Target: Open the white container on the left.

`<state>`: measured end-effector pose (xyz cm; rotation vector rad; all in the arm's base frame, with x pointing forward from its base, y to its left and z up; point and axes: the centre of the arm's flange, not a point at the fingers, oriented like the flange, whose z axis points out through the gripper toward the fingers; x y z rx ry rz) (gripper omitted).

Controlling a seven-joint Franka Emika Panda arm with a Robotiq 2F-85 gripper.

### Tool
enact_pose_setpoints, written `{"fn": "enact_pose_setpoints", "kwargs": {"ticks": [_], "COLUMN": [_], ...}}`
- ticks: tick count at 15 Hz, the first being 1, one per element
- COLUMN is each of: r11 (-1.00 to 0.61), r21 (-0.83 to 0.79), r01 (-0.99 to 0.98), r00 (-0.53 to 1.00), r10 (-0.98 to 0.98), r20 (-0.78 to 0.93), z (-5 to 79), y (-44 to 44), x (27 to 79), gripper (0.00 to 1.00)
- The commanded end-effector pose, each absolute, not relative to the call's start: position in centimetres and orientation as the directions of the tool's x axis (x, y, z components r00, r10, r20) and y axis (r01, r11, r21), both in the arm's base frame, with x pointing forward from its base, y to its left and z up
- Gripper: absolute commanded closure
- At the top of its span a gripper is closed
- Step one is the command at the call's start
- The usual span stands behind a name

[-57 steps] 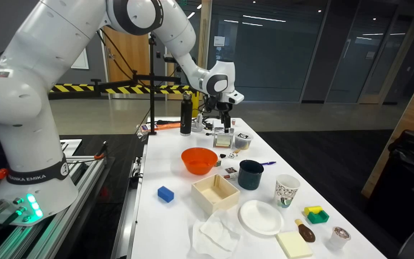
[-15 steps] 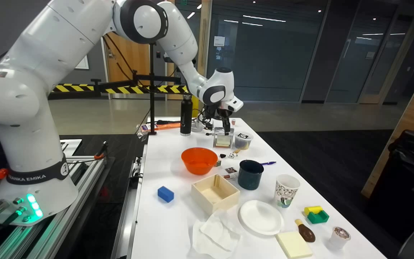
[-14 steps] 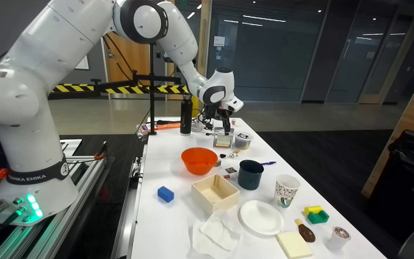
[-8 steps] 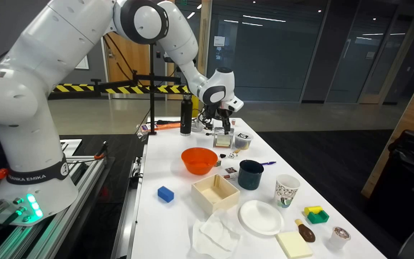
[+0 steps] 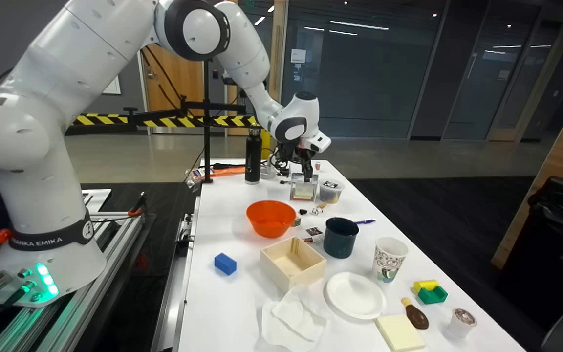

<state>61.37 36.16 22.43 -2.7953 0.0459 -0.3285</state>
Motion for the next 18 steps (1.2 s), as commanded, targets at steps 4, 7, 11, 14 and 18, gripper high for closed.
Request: {"fn": "enact_pose_setpoints", "kwargs": {"ticks": [4, 7, 11, 14, 18], "r11": [-0.943, -0.941, -0.938, -0.937, -0.934], "r21": [-0.332, -0.339, -0.345, -0.348, -0.355], "r01": [0.011, 0.015, 0.027, 0.037, 0.042], "r00": [0.976, 0.976, 0.976, 0.974, 0.972], "r10": [-0.061, -0.060, -0.050, -0.045, -0.044], "r20": [0.207, 0.208, 0.212, 0.223, 0.231], "z": [21.3, 20.7, 20.8, 21.4, 21.8], "y": [35.4, 35.5, 35.6, 35.6, 35.6], "x": [61.4, 61.7, 61.9, 61.9, 62.0], "gripper": [0.36, 0.36, 0.38, 0.37, 0.39]}}
